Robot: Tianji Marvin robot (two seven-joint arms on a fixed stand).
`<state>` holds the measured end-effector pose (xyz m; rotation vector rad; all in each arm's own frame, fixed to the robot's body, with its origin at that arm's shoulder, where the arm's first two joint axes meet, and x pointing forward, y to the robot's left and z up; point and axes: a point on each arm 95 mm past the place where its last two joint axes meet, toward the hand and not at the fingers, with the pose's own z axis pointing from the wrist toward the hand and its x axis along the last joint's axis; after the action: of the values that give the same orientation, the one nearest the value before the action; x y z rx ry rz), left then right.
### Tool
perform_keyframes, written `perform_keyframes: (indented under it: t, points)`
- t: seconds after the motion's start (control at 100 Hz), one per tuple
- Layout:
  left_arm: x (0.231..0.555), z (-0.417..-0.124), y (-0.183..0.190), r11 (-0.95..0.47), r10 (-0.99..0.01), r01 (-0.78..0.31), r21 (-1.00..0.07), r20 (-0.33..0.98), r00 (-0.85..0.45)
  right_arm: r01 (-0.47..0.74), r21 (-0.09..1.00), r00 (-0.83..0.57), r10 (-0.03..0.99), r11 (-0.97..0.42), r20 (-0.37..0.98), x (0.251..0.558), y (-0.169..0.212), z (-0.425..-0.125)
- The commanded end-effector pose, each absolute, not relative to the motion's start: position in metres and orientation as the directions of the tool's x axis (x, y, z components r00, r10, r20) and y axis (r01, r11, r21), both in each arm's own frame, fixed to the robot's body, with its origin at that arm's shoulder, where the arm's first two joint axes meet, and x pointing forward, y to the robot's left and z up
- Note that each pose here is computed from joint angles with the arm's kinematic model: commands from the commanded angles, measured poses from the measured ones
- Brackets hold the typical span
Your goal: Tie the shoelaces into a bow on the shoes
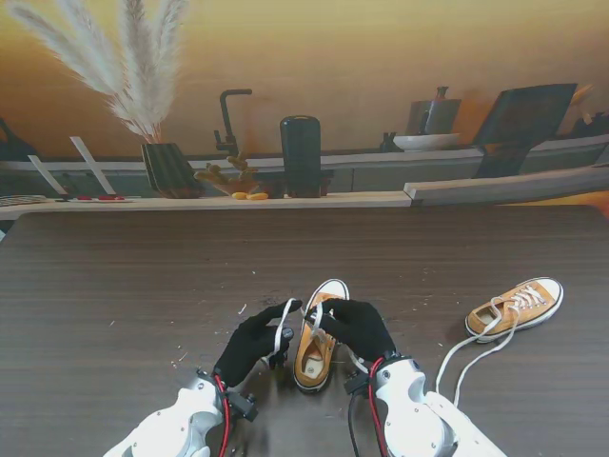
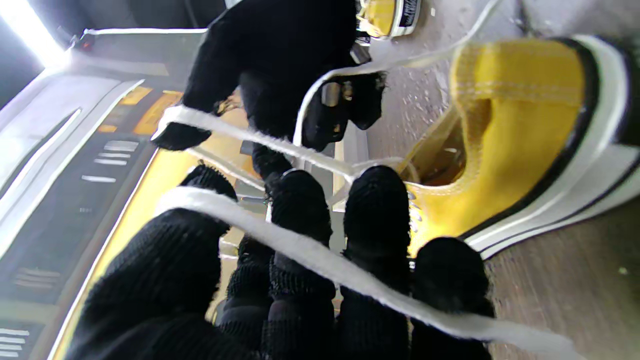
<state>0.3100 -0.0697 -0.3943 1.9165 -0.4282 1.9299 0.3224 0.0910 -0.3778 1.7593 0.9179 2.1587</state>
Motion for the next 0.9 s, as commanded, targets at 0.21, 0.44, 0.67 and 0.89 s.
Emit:
perform_keyframes:
  t: [0.21, 0.44, 0.67, 0.89]
  points:
    - [0.308, -0.397, -0.082, -0.894, 0.008, -0.446, -0.027, 0.997, -0.076, 0.257, 0.586, -0.294, 0.516, -0.768, 0.805, 0.321, 0.098, -0.373]
    - [0.307, -0.399, -0.086, -0.897, -0.075, -0.423, -0.132, 0.986, -0.149, 0.283, 0.564, -0.286, 0.493, -0.776, 0.822, 0.32, 0.099, -0.372]
    - [0.305, -0.399, -0.089, -0.894, -0.15, -0.385, -0.229, 0.963, -0.224, 0.341, 0.506, -0.25, 0.443, -0.792, 0.861, 0.318, 0.101, -0.37]
    - [0.304, -0.401, -0.091, -0.891, -0.189, -0.359, -0.278, 0.946, -0.263, 0.371, 0.456, -0.205, 0.408, -0.809, 0.89, 0.318, 0.104, -0.37]
